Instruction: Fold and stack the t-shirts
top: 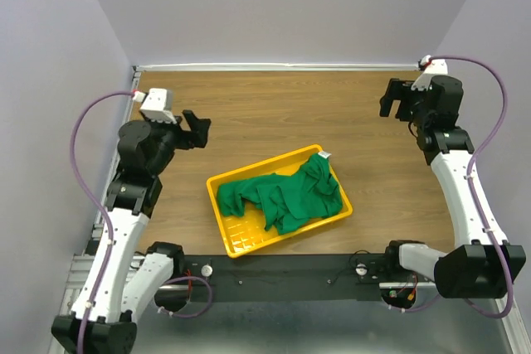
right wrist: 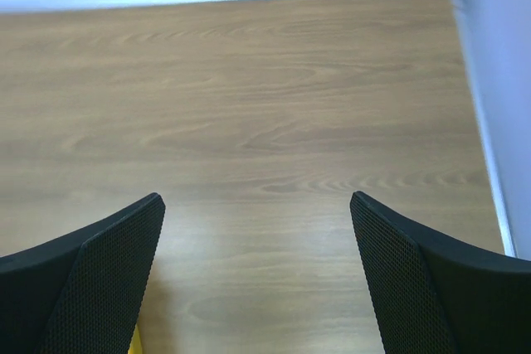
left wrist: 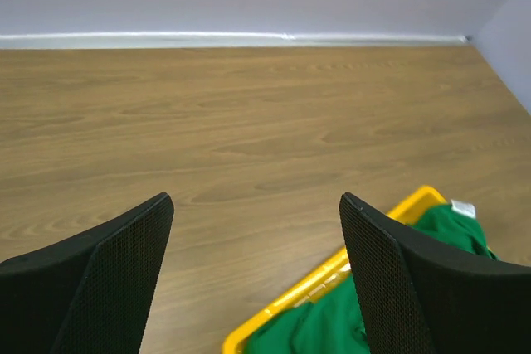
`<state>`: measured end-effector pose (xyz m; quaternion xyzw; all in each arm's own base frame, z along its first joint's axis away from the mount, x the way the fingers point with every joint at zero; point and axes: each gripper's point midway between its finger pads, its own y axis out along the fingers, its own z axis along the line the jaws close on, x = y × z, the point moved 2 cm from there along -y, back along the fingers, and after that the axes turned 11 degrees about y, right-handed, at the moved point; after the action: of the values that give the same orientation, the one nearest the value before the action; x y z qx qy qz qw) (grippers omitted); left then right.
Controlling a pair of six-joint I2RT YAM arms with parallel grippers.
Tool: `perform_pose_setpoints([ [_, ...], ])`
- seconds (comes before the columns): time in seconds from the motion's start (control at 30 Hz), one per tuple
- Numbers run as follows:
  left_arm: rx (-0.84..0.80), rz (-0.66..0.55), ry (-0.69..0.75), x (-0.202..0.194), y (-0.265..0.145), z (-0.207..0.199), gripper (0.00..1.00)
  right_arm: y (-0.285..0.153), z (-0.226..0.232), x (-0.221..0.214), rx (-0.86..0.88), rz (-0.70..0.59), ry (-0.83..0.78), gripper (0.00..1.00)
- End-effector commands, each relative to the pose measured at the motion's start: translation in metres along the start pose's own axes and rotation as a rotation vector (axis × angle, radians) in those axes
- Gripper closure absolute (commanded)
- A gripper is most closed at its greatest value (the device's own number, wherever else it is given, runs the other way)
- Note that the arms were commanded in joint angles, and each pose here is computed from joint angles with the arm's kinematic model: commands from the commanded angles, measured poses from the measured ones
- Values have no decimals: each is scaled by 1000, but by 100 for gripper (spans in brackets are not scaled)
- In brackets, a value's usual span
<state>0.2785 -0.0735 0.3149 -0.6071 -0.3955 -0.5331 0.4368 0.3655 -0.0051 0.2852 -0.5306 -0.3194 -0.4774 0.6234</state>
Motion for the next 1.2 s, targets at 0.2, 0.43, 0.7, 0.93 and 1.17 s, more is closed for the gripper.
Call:
perform_pose_setpoints([
  [0.2,-289,385,-6,-79,12,-127,16,-35,50,-61,536,230,-400,0],
  [0.43,-299,574,90,-131,27,-174,19,-30,32,-108,503,410,-302,0],
  [0.7,-423,716,170,-177,31,-224,25,-28,23,-116,483,441,-247,0],
  [0.93,-537,863,228,-218,19,-254,34,-28,22,-120,489,455,-221,0],
  [1.17,-488,854,275,-212,28,-255,100,-29,27,-113,508,440,-209,0],
])
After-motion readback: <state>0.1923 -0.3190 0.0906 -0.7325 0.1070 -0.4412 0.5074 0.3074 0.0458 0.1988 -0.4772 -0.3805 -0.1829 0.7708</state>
